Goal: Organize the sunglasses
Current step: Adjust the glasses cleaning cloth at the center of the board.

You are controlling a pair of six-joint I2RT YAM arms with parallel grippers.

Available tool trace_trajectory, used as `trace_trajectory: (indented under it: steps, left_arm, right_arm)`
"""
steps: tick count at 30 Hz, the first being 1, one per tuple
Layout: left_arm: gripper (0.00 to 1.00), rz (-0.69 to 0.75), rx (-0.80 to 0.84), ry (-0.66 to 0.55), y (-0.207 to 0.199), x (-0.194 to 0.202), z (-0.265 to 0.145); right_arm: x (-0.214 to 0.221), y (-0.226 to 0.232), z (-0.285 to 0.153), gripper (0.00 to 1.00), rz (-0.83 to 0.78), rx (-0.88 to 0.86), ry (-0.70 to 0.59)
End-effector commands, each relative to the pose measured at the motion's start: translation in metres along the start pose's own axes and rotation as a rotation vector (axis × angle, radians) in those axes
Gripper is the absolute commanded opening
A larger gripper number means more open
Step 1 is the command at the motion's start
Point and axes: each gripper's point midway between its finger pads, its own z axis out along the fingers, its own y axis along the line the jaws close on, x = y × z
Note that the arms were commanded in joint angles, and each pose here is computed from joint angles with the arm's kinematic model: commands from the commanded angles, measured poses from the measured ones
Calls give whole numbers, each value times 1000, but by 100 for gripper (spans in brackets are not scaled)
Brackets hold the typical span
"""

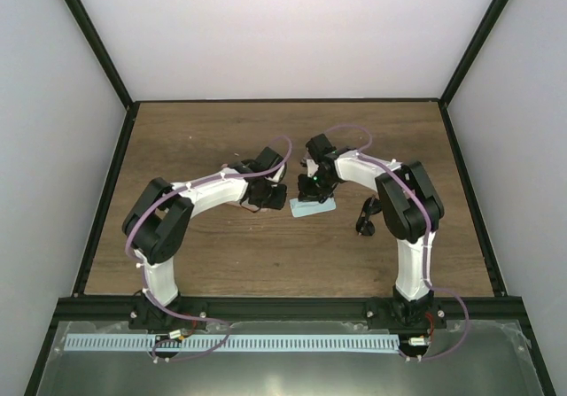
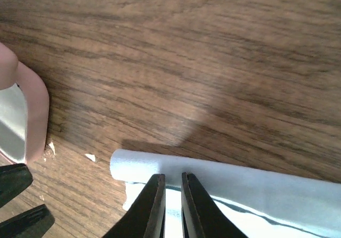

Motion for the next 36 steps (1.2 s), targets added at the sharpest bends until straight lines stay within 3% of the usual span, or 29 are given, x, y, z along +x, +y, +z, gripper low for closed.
trace_trajectory:
  steps: [1,30,36]
  left_arm:
    - [29,13,-1,-15,2,-2,-9]
    - [28,-8,31,10,-1,2,4]
    - [28,-12,24,5,1,2,3]
  right_arm:
    - [-3,15,0,11,-11,-23,1]
    - [21,22,-18,11,-27,-21,12]
    - [8,23,-23,22,-58,40,-17]
